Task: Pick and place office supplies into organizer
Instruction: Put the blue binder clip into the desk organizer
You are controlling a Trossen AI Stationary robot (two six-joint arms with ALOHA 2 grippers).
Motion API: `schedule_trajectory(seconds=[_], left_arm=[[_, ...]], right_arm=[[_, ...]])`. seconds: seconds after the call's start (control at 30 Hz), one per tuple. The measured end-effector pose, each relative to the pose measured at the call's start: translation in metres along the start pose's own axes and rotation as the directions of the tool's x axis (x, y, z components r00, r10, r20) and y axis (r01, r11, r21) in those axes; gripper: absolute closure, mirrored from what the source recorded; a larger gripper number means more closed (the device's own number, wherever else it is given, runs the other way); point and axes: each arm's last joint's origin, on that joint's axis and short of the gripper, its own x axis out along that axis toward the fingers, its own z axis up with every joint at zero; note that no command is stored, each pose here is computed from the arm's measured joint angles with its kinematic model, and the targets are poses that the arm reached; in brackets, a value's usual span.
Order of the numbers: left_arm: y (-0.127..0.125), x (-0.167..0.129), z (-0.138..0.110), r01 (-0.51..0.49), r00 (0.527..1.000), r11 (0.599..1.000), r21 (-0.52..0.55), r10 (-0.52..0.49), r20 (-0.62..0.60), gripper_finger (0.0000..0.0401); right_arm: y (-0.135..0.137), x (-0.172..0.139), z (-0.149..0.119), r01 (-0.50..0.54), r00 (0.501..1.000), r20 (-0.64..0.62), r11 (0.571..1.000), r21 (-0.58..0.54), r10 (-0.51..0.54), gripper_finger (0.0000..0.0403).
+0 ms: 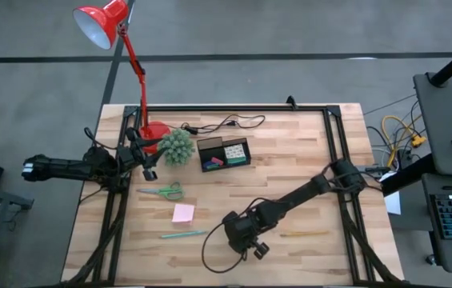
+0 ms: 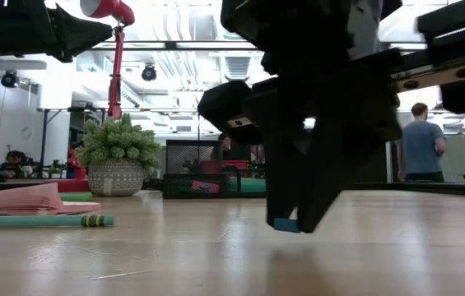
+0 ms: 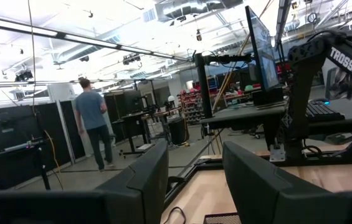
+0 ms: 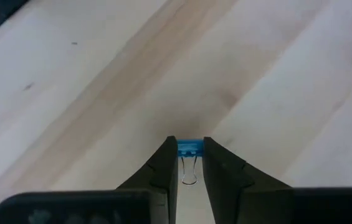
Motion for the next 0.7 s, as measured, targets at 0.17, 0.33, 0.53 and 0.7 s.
schedule_trajectory(seconds=[0.17, 0.33, 0.53, 0.7], left_arm=[[0.0, 0.0, 0.0, 0.0, 1.0, 1.0, 0.0, 0.0, 0.0, 0.0262], [0.0, 0.0, 0.0, 0.0, 1.0, 1.0, 0.0, 0.0, 0.0, 0.0262], [0.0, 0.0, 0.0, 0.0, 1.0, 1.0, 0.0, 0.0, 0.0, 0.0262], [0.0, 0.0, 0.0, 0.0, 1.0, 1.0, 0.0, 0.0, 0.0, 0.0262]], right_arm=[[-0.013, -0.008, 0.006, 0.039, 0.999, 0.019, 0.999, 0.007, -0.039, 0.0349], [-0.029, -0.02, 0.013, 0.069, 0.996, 0.05, 0.997, -0.032, -0.068, 0.0349], [-0.05, -0.03, 0.011, 0.103, 0.993, 0.061, 0.994, -0.048, -0.1, 0.0349], [-0.07, -0.036, 0.004, 0.132, 0.99, 0.064, 0.988, -0.075, -0.127, 0.0349]])
